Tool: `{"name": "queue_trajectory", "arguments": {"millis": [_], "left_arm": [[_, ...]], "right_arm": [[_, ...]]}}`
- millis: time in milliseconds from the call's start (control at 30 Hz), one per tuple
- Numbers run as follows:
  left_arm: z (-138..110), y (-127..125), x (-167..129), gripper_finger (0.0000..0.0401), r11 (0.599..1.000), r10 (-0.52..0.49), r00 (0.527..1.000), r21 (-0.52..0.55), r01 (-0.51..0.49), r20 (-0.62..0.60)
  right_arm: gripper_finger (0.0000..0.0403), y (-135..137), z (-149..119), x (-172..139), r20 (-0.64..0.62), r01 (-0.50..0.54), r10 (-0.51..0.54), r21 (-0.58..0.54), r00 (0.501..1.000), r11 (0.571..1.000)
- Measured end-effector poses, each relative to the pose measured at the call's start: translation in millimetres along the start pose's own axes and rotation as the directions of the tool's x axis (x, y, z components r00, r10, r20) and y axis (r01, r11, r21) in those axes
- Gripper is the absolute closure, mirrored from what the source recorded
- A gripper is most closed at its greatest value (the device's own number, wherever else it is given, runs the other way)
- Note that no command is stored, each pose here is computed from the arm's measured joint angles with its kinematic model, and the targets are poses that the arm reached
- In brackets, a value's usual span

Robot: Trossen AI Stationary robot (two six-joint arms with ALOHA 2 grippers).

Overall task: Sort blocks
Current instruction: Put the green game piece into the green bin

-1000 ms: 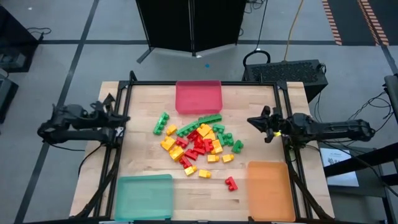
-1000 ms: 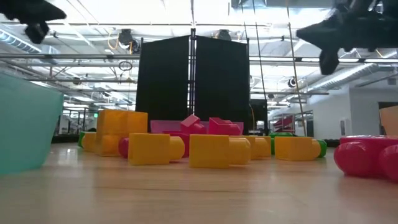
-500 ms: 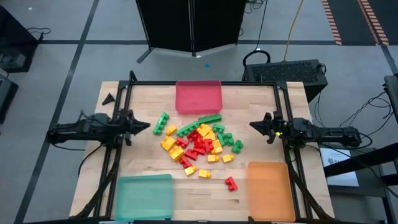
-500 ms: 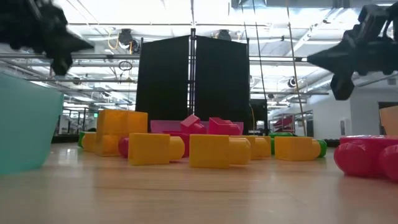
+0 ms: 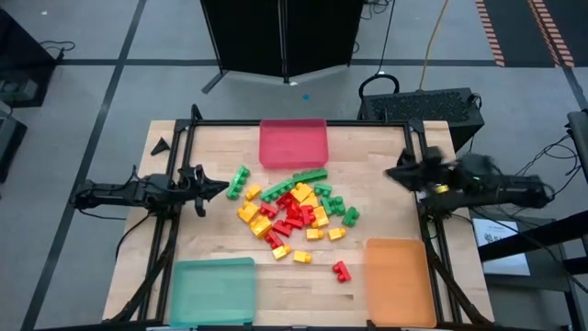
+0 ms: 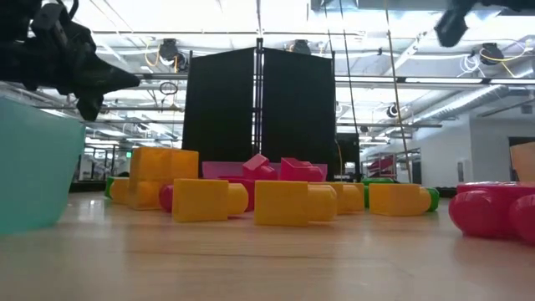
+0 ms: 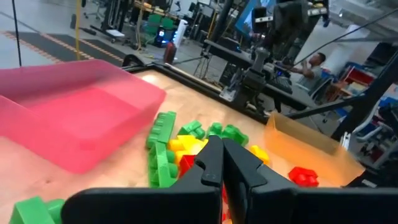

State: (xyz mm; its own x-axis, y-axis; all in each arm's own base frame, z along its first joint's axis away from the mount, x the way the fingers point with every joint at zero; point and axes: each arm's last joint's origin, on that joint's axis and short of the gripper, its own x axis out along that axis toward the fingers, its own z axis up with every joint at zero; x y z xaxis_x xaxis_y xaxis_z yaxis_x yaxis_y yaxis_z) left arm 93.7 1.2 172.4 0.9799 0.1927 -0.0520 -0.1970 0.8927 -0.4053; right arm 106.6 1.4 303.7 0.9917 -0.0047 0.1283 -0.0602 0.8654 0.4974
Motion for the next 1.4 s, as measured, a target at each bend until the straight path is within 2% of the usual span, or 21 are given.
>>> {"name": "queue_trajectory", "arguments": {"millis": [67, 133, 200, 233, 300, 333, 400, 467, 567, 667, 800, 900, 967, 1167, 1400], "left_arm": [[-0.1, 0.0, 0.0, 0.0397, 1.0, 0.0, 1.0, -0.014, 0.0, -0.001], [-0.3, -0.1, 0.1, 0.0397, 1.0, -0.006, 1.0, -0.026, 0.005, -0.006], [-0.7, -0.3, 0.0, 0.0397, 0.999, -0.016, 1.0, -0.033, 0.015, -0.015], [-0.9, -0.5, 0.0, 0.0397, 0.999, -0.024, 1.0, -0.037, 0.023, -0.02], [-1.2, -1.0, 0.0, 0.0397, 0.998, -0.04, 0.999, -0.052, 0.038, -0.029], [-1.4, -1.1, 0.0, 0.0397, 0.997, -0.046, 0.998, -0.056, 0.044, -0.033], [-1.8, -1.4, 0.0, 0.0397, 0.997, -0.057, 0.998, -0.057, 0.055, -0.041], [-2.0, -1.5, 0.0, 0.0397, 0.997, -0.061, 0.997, -0.057, 0.059, -0.044], [-2.0, -1.5, 0.0, 0.0397, 0.997, -0.061, 0.997, -0.05, 0.059, -0.045], [-2.1, -1.4, 0.0, 0.0397, 0.997, -0.06, 0.997, -0.049, 0.058, -0.046], [-2.2, -1.4, 0.0, 0.0397, 0.997, -0.062, 0.997, -0.049, 0.059, -0.047], [-2.3, -1.4, 0.1, 0.0397, 0.997, -0.061, 0.997, -0.048, 0.059, -0.049], [-2.3, -1.4, 0.1, 0.0397, 0.997, -0.061, 0.997, -0.05, 0.059, -0.049], [-2.3, -1.4, 0.1, 0.0397, 0.997, -0.061, 0.997, -0.05, 0.059, -0.049], [-2.5, -1.4, 0.1, 0.0397, 0.997, -0.061, 0.997, -0.05, 0.059, -0.05]], "right_arm": [[0.0374, 3.5, 1.5, 25.2, -0.201, 0.063, -0.086, -0.12, 0.976, 0.991], [0.0373, 3.8, -2.3, 51.2, -0.399, 0.061, -0.151, -0.23, 0.904, 0.971], [0.0373, -0.2, -13.2, 74.2, -0.585, 0.045, -0.218, -0.295, 0.781, 0.954], [0.0373, -3.4, -21.0, 83.6, -0.67, 0.034, -0.247, -0.315, 0.7, 0.949], [0.0373, -8.7, -38.0, 98.4, -0.803, -0.012, -0.259, -0.314, 0.536, 0.949], [0.0371, -9.6, -44.0, 104.0, -0.85, -0.043, -0.237, -0.29, 0.471, 0.956], [0.0361, -10.4, -54.8, 113.7, -0.916, -0.097, -0.16, -0.209, 0.368, 0.973], [0.0342, -11.2, -66.0, 120.9, -0.954, -0.12, -0.089, -0.128, 0.287, 0.984], [0.03, -9.0, -73.7, 131.4, -0.964, -0.147, -0.067, -0.107, 0.257, 0.983], [0.0254, -9.9, -79.1, 136.9, -0.957, -0.186, -0.144, -0.194, 0.251, 0.963], [0.0202, -16.3, -89.4, 139.4, -0.918, -0.256, -0.332, -0.382, 0.217, 0.888], [0.0179, -23.0, -99.5, 142.8, -0.881, -0.312, -0.434, -0.473, 0.189, 0.824], [0.0171, -28.5, -107.5, 144.3, -0.87, -0.331, -0.469, -0.493, 0.154, 0.805], [0.0173, -41.2, -130.8, 137.9, -0.874, -0.339, -0.484, -0.47, 0.048, 0.815], [0.0185, -52.9, -146.9, 127.7, -0.853, -0.383, -0.517, -0.5, 0.065, 0.777]]}}
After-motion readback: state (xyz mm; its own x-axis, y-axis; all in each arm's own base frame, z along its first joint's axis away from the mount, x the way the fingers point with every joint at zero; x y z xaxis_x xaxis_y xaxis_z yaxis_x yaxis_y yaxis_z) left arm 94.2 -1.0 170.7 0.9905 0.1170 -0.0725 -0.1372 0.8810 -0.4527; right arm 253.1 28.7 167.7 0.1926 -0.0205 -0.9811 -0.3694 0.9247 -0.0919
